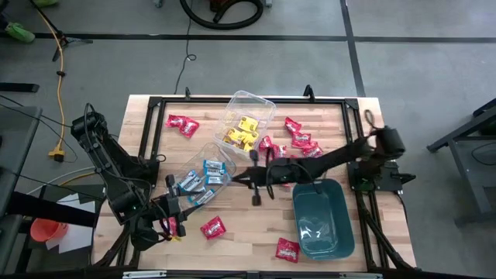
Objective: Sort candy
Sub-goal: Put the white chocolate into the transparent bin, then put the red candy into the blue bin
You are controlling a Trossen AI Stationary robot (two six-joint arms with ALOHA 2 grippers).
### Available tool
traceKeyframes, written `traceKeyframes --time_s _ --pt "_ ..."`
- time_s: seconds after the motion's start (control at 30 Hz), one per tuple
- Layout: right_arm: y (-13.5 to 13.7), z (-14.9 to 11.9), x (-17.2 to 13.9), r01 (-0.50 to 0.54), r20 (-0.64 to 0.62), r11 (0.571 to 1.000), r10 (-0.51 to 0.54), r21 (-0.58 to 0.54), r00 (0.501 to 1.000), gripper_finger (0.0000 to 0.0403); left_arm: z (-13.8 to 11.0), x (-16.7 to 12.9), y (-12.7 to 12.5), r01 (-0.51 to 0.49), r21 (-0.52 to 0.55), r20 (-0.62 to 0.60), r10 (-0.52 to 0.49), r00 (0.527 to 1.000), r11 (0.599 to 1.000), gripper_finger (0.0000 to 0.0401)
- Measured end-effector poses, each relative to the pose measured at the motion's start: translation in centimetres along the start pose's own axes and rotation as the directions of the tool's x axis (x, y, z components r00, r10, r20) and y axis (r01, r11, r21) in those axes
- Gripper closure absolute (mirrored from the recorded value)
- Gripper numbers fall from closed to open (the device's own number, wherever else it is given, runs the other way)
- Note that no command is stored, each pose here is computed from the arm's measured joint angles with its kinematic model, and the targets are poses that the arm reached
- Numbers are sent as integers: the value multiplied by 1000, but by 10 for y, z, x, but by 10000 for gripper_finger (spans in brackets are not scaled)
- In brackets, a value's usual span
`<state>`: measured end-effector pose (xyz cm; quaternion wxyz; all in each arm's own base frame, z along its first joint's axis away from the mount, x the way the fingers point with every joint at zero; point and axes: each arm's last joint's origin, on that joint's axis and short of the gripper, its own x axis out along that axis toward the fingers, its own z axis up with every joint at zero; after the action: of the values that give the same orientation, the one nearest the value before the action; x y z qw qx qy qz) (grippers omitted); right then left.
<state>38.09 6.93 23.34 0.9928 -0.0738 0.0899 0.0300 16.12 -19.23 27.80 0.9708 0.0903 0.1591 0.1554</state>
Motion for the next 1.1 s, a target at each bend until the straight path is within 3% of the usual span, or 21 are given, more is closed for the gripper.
traceKeyframes --time_s 0.1,0.27,0.73,0.87,1.1 --pt "-11 -11 14 -25 74 999 22 41 997 403 0 2 1 -17 15 5 17 1000 1000 247" --pt "-22 -30 24 -12 38 999 10 45 999 403 1 6 3 -32 10 -3 32 999 999 247" --pt "-25 -12 29 10 58 1000 -10 -3 998 394 2 13 6 -42 0 -22 42 999 999 247" --pt "-27 -9 31 46 29 999 -46 -4 999 347 2 15 7 -49 4 -27 49 998 999 247" --pt "-28 -10 31 98 7 995 -98 -5 995 219 2 16 7 -35 3 -39 35 999 999 247"
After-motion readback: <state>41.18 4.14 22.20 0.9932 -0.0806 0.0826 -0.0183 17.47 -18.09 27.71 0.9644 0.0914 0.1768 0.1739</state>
